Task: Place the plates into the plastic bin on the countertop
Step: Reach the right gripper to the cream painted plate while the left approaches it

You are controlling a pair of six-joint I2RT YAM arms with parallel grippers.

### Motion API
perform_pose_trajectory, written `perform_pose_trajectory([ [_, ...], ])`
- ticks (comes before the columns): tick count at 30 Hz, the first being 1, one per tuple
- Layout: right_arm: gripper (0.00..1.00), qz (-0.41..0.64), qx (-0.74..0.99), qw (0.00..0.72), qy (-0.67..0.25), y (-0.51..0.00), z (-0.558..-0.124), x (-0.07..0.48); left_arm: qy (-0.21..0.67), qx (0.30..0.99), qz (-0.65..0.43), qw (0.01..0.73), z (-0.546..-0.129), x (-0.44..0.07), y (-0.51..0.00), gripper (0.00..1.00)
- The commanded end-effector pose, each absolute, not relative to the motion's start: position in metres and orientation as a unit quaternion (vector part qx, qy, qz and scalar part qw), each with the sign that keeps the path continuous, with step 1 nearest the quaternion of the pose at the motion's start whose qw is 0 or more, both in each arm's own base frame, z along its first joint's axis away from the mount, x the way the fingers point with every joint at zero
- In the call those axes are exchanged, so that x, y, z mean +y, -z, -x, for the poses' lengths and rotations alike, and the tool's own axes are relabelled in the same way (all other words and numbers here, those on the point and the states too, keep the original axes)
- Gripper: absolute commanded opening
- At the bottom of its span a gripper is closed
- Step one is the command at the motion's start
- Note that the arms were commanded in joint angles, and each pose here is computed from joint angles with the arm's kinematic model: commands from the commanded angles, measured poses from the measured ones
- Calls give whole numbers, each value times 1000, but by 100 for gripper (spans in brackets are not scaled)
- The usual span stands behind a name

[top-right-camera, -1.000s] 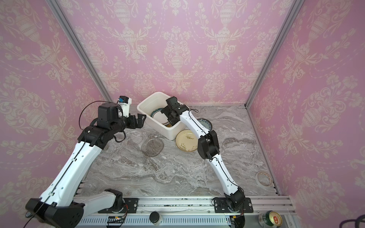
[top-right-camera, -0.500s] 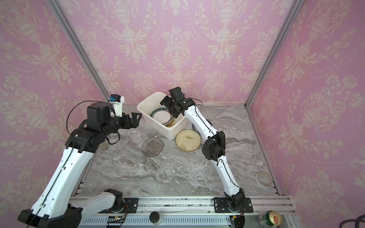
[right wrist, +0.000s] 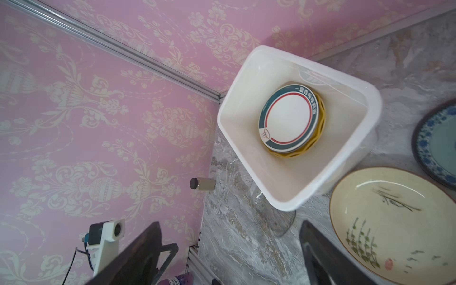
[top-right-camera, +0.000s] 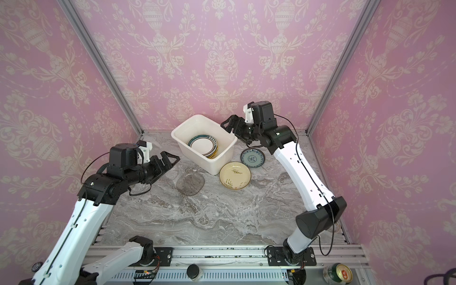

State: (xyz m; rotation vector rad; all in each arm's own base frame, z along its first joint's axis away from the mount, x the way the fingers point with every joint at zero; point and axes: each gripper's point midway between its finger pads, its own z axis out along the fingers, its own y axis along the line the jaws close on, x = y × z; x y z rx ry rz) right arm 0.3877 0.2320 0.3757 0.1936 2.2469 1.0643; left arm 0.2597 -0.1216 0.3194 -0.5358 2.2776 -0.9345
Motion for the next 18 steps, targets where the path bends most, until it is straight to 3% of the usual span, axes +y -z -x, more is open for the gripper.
perform_pose_trajectory([
  [1,83,-65,875,288,-384,-335,-360,212,401,836,257,273,-257,-132,-318,99],
  [9,70,-156,923,203,-287,-223,-316,144,334,886,243,208,-236,-147,-268,99],
  [18,61,-168,951,126,-228,-130,-323,130,263,930,182,179,-214,-170,-232,97],
])
